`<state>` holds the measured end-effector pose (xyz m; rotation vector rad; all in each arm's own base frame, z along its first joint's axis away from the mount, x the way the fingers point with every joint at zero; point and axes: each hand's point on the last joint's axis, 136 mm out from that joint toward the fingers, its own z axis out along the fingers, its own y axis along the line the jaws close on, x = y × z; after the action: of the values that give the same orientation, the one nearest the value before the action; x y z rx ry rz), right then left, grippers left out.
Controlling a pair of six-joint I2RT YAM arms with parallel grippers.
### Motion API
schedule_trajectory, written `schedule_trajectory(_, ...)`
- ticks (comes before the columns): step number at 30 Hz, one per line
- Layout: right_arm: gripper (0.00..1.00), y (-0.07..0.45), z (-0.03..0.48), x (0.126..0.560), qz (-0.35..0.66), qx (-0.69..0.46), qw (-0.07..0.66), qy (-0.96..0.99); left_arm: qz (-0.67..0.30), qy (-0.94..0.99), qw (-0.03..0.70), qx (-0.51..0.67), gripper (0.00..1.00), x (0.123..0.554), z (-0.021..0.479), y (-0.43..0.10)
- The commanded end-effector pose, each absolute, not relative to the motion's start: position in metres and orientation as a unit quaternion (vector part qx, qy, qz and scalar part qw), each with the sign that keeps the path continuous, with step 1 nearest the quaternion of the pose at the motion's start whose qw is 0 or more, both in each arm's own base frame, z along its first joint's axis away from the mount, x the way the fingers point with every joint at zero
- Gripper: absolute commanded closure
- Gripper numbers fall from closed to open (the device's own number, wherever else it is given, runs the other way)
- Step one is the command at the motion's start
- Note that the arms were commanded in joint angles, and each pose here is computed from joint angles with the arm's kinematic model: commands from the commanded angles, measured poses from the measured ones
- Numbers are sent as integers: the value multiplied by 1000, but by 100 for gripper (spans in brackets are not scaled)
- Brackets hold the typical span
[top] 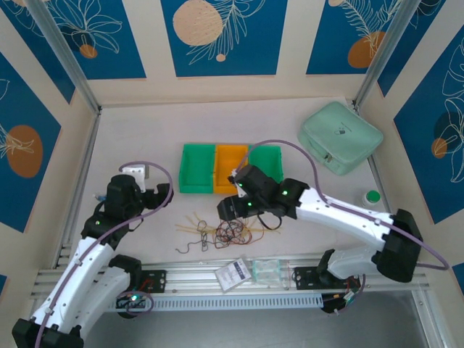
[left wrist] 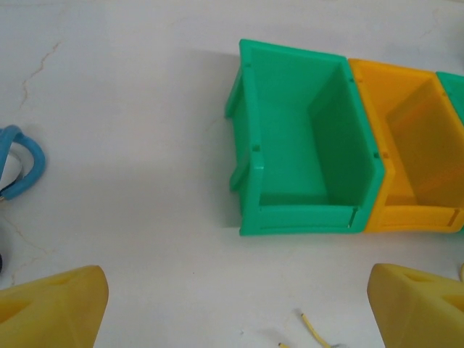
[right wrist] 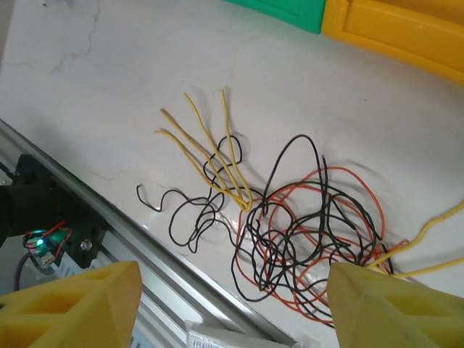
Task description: Untangle the cables
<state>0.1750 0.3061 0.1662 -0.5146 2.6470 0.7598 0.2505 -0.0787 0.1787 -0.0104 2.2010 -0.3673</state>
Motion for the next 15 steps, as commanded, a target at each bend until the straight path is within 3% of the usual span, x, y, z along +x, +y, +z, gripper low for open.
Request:
schedule_trajectory(1,34,311,162,177,238,-183,155,941,-141,889,436,-8,9,246,184,-76)
schedule_trajectory(6,52,327,140,179,194,-199,116,954,-154,889,431,-5,13,249,183,-83)
schedule_trajectory(9,46,329,126,182,149,-204,100,962,-157,889,430,5,13,251,184,-89)
schedule_trajectory(15,49,330,105,185,105,-198,79,971,-141,890,432,30,14,252,183,-96)
